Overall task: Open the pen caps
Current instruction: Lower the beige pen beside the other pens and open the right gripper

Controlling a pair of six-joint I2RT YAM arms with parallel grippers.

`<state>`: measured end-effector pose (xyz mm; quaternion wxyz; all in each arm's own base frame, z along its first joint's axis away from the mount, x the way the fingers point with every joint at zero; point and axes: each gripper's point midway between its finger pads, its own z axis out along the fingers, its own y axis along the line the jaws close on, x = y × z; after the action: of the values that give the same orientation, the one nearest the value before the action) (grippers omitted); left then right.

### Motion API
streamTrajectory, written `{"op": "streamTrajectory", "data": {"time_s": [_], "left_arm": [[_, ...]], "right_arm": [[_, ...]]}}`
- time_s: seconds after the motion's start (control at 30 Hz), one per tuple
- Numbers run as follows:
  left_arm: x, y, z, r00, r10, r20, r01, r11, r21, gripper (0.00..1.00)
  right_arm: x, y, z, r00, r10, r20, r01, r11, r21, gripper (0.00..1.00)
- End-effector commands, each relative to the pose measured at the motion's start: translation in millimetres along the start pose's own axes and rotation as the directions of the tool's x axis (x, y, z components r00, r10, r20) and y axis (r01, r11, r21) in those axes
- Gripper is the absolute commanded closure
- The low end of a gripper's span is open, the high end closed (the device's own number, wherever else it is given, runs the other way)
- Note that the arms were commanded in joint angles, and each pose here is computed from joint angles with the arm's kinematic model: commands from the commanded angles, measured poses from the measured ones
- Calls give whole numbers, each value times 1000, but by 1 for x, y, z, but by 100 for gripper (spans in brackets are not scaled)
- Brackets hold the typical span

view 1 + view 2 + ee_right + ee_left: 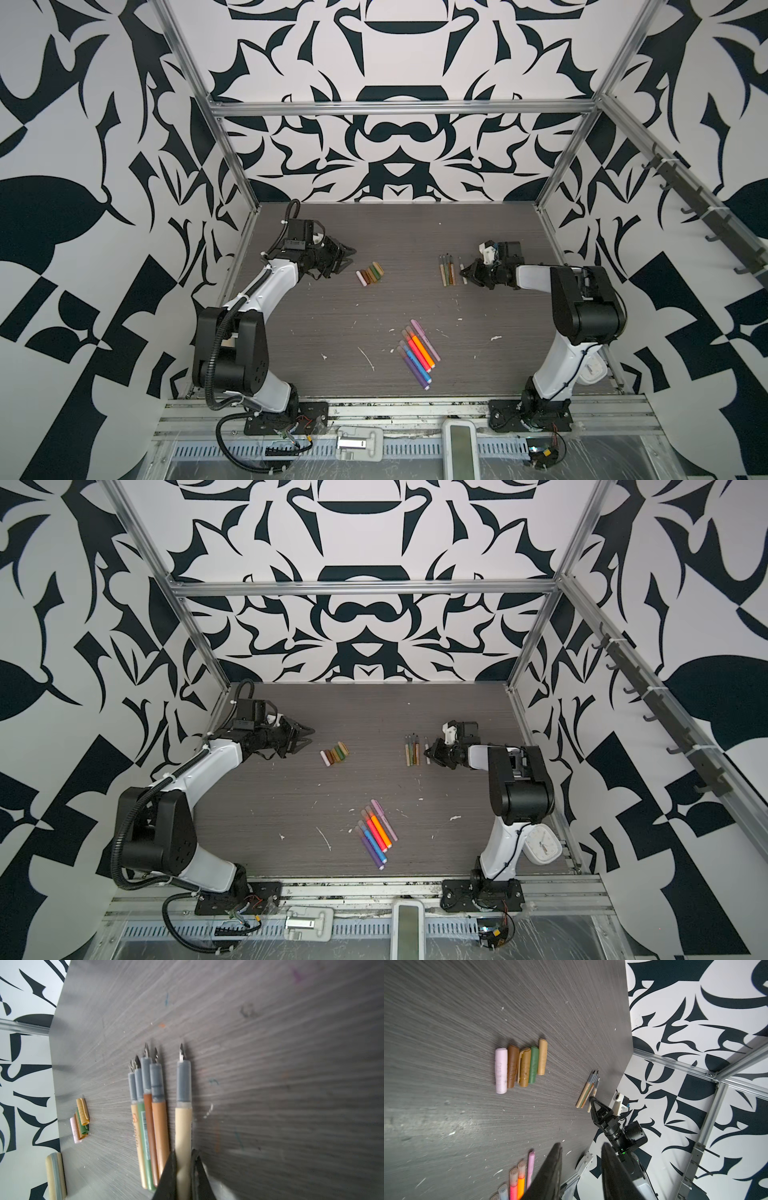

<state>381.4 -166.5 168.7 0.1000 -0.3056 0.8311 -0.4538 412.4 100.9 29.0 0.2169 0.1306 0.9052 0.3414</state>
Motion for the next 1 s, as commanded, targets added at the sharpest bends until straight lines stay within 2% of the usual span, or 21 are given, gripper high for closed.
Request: {"op": "streamTrajectory", "data": {"time_s": [0.0,0.33,0.4,0.47,0.5,0.63,0.8,0.87,0.9,0.97], "left_arm": [[2,-4,-2,1000,14,-15,-14,1000,-22,65],[1,-8,0,999,31,-35,-32,999,-32,66],[1,-7,0,999,30,-29,-31,999,-32,66],[0,-7,1,999,25,-26,-26,999,-27,66],[0,-7,1,999,25,-25,-26,999,-25,66],[0,-7,0,999,27,-23,-28,999,-25,66],[0,-6,0,1000,25,-17,-25,999,-26,66],[-2,-6,0,1000,23,-14,-24,999,-24,66],[-1,-6,1,1000,22,-14,-22,999,-24,66],[-2,-6,1,1000,21,-13,-21,999,-25,66]], "right_arm": [[-4,7,-8,999,-35,25,35,999,-9,100],[10,1,4,999,-10,-43,9,999,-35,96],[12,0,4,999,-9,-47,8,999,-33,87],[11,1,3,999,-15,-44,14,999,-34,71],[10,1,3,999,-17,-41,15,999,-34,69],[7,3,4,999,-17,-38,16,999,-35,68],[4,3,6,999,-8,-39,7,999,-37,72],[2,4,6,999,-9,-38,8,999,-41,69],[2,4,6,999,-11,-36,10,999,-42,65],[1,4,5,999,-12,-30,11,999,-37,44]]}}
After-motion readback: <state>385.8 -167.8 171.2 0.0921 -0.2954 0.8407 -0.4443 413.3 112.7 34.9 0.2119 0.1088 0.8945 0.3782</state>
